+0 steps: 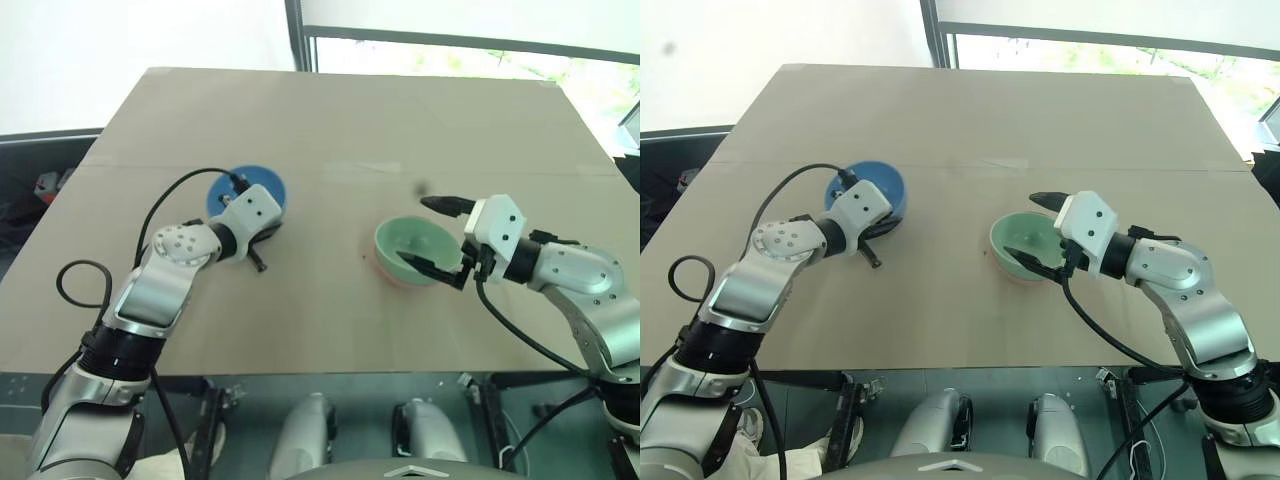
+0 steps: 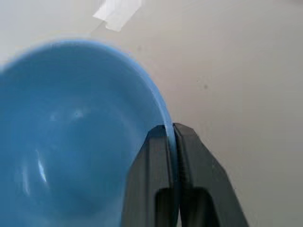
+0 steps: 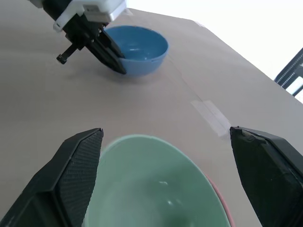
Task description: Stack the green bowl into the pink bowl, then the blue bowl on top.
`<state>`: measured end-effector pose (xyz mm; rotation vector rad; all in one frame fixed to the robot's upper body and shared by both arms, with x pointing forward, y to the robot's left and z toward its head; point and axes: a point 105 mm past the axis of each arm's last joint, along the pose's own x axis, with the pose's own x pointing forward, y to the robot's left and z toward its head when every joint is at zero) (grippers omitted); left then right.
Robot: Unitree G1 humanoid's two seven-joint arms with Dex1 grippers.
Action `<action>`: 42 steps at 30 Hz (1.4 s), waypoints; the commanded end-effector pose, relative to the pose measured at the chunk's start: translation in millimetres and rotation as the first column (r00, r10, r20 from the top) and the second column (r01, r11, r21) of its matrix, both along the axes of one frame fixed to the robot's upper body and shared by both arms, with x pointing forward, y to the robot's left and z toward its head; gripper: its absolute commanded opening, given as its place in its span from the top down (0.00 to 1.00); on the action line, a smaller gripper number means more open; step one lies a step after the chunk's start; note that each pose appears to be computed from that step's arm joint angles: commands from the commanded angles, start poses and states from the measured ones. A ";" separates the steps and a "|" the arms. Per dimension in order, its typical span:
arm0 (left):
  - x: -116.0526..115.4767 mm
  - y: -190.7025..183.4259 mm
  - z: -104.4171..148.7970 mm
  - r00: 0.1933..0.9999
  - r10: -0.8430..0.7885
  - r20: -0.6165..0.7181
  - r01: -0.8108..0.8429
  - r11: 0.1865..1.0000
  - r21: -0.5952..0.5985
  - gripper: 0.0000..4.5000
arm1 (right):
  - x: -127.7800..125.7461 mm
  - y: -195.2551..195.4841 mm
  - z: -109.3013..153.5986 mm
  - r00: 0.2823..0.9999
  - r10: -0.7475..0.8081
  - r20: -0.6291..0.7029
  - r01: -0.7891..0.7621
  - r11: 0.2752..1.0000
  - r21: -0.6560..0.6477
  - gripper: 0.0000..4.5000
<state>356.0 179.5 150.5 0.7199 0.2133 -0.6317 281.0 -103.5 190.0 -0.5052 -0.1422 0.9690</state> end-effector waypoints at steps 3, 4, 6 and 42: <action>-11.0 -50.4 37.9 0.940 -0.322 0.113 0.322 0.947 0.018 0.99 | 0.3 -21.0 18.6 0.984 -0.133 0.116 0.131 0.991 0.026 0.00; -13.2 -62.2 45.3 0.920 -0.369 0.132 0.371 0.929 0.011 0.99 | 0.9 -28.5 21.4 0.972 -0.184 0.146 0.180 0.983 0.038 0.00; -19.8 -86.2 56.6 0.869 -0.474 0.138 0.480 0.877 -0.007 0.99 | -1.3 -42.7 24.7 0.945 -0.267 0.189 0.261 0.964 0.058 0.00; -46.9 -167.6 55.5 0.222 -0.968 -0.119 0.975 0.223 0.008 0.58 | -114.6 -83.0 9.1 0.909 -0.406 -0.091 0.415 0.901 0.127 0.00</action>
